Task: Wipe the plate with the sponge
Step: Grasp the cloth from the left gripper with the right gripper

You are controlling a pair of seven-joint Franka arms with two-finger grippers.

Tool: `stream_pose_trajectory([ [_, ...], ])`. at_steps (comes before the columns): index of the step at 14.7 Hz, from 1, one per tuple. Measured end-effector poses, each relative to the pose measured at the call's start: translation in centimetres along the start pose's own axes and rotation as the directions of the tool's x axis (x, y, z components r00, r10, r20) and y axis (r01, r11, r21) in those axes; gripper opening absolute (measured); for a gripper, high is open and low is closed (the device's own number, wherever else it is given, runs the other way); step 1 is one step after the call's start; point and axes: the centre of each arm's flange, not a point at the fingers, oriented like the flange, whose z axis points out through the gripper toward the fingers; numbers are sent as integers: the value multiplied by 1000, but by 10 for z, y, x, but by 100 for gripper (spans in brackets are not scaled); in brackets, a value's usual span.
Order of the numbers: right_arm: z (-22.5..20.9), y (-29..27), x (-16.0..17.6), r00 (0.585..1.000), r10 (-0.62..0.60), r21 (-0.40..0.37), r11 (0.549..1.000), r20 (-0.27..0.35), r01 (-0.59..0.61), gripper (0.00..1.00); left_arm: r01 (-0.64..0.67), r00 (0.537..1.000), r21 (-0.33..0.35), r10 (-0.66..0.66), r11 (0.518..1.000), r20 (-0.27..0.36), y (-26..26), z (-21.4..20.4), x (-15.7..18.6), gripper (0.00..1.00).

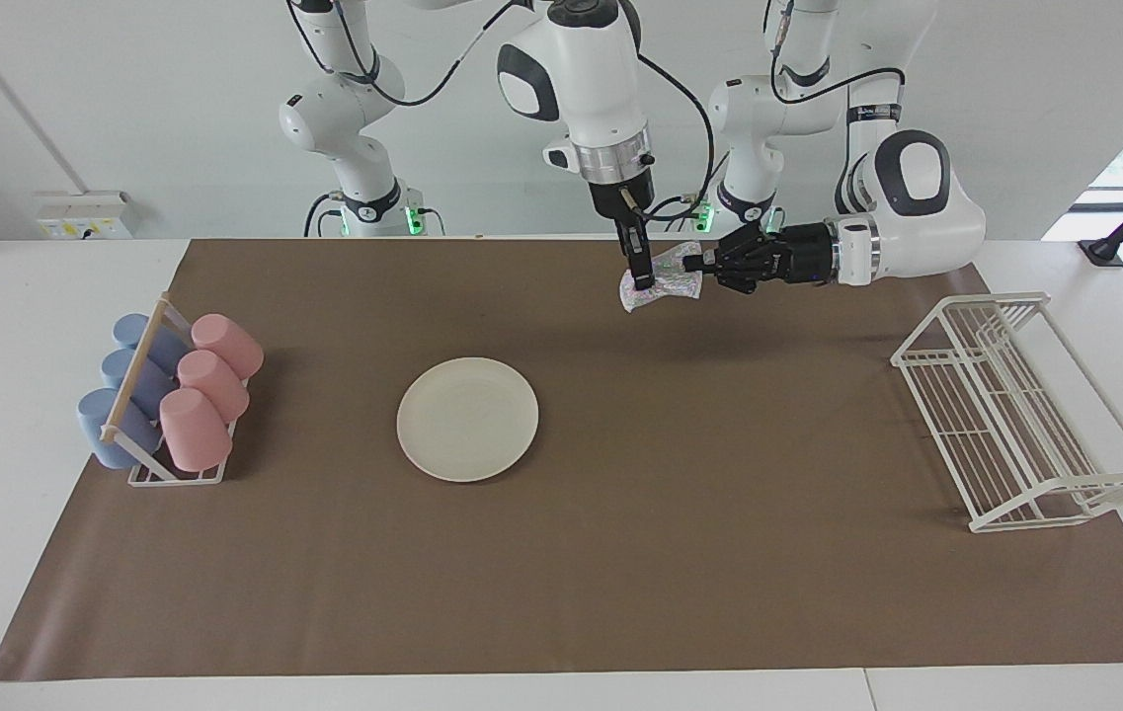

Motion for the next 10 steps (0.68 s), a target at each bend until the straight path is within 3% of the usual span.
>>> stream_pose_trajectory([
  [2, 0, 0, 0, 1000, 0, 2, 1000, 2, 0, 10, 1, 1000, -3, -1, 1000, 8, 0, 1, -1, 3],
  [3, 0, 0, 0, 1000, -1, 2, 1000, 2, 0, 6, 1, 1000, -4, -1, 1000, 9, -1, 1, -1, 3],
  [7, 0, 0, 0, 1000, -2, 2, 1000, 2, 2, 4, 1, 1000, -4, -1, 1000, 10, -1, 1, -1, 4],
  [10, 1, 0, 1, 1000, -1, 0, 1000, -1, 1, 4, -3, 1000, 14, 3, 1000, 18, -3, 0, -2, 31],
])
